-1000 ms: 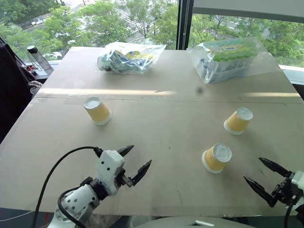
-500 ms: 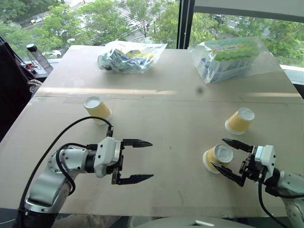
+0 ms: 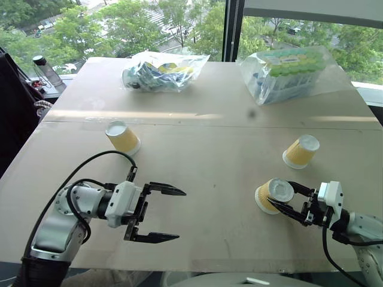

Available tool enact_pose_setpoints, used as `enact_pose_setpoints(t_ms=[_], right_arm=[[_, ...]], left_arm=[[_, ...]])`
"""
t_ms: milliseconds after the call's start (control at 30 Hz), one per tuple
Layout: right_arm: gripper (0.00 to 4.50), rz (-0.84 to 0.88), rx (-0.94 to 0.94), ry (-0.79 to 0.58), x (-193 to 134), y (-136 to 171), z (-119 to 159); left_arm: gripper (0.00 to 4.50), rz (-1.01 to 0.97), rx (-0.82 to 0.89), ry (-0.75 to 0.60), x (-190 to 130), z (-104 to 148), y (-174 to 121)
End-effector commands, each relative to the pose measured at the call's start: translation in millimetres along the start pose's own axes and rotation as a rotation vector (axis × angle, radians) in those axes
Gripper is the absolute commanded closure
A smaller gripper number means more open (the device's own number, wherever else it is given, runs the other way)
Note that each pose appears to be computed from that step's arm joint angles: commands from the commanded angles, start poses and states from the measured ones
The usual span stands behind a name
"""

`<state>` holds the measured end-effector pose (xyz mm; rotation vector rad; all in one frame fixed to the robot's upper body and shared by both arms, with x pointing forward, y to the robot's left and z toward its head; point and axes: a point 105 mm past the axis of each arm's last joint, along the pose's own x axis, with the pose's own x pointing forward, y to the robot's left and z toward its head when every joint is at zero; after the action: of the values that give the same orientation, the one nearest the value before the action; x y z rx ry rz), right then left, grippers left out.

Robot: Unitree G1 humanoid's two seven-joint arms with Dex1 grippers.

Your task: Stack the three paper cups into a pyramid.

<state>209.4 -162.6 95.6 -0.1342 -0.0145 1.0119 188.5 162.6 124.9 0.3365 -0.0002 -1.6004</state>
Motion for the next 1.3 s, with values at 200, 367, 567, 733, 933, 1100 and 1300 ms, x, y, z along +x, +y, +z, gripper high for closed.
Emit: enact_pose_setpoints(t_ms=[200,367,567,733,933,1100,1300], right_arm=[[2.54,-0.070,-0.028,-0.028,94.3,-26.2,25.9],[2.54,-0.048,-0.052,-0.058,165.2,-39.7,49.1],[1.52,-0.054,-0.042,-0.074,199.8,-50.3,59.1],[0.07,-0.081,-0.075,-0.089,182.9,-58.6,59.6],[0.07,-0.124,-0.169,-0.090,132.4,-56.9,64.4],[0.07,-0.327,-0.229,-0.174,85.4,-77.2,91.6],[0.07,-0.599,-0.189,-0.124,23.4,-108.3,84.1]], left_arm=[[0.00,0.535,-0.066,-0.015,-34.0,-10.5,47.3],[0.00,0.710,-0.088,-0.022,-40.0,-8.5,57.3],[0.00,0.755,-0.101,-0.003,-41.7,-13.2,51.3],[0.00,0.684,-0.094,-0.068,-30.1,-3.0,43.6],[0.00,0.522,-0.074,-0.079,-8.8,10.6,39.2],[0.00,0.482,-0.031,-0.099,6.1,31.7,62.2],[0.00,0.397,-0.016,-0.098,23.2,47.7,68.9]])
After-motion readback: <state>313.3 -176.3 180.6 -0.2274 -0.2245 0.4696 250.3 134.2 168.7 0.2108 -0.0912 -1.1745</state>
